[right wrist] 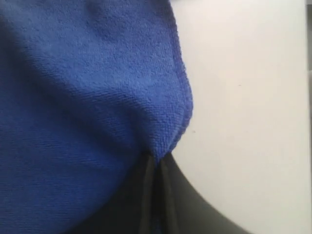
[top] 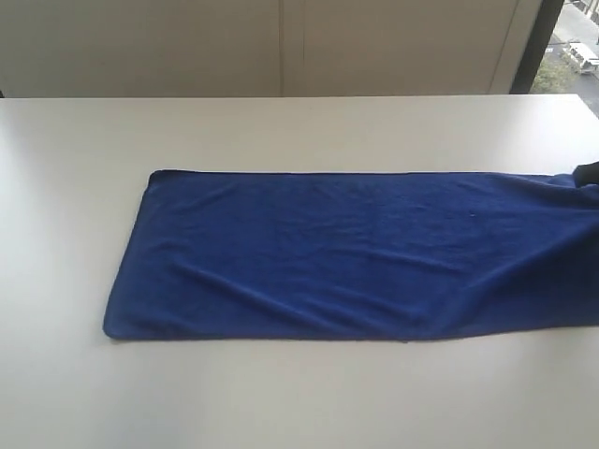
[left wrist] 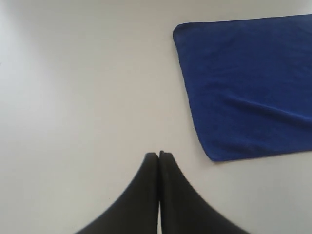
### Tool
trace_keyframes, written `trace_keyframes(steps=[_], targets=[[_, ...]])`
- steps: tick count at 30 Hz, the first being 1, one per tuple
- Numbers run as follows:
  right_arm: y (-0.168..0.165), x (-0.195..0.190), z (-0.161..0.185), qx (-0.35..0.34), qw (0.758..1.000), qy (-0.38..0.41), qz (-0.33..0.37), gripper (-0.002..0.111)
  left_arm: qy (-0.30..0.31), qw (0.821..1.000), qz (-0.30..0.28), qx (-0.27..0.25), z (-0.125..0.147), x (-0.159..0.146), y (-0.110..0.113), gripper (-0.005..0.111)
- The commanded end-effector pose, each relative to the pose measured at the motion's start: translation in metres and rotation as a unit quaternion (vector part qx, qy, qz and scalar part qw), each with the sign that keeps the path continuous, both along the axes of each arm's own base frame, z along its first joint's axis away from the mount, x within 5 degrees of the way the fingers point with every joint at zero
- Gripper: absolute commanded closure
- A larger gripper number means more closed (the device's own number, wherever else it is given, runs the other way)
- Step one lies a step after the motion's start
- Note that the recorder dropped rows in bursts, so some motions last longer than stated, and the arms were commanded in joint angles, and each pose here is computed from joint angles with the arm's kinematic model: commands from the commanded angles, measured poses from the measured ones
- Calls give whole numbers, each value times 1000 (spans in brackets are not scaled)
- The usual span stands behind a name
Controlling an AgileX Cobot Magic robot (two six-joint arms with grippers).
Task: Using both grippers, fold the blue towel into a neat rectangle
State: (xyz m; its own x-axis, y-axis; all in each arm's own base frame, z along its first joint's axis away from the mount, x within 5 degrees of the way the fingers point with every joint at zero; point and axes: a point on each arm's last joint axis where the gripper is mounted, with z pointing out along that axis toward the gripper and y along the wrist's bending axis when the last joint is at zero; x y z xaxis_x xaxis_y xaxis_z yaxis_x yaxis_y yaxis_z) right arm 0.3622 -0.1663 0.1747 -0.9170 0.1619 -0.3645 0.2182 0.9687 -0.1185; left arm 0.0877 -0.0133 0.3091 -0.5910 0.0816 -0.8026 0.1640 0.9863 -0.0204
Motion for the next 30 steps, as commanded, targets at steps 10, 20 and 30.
trace_keyframes(steps=[10,20,30], targets=[[-7,-8,40,-10,998,-59,-26,108,5,1000,-2,-1,-2,-1,0,107],[57,0,115,-5,992,-115,44,108,5,1000,-2,-1,-2,-1,0,107],[158,11,134,19,977,-135,165,108,5,1000,-2,-1,-2,-1,0,107]])
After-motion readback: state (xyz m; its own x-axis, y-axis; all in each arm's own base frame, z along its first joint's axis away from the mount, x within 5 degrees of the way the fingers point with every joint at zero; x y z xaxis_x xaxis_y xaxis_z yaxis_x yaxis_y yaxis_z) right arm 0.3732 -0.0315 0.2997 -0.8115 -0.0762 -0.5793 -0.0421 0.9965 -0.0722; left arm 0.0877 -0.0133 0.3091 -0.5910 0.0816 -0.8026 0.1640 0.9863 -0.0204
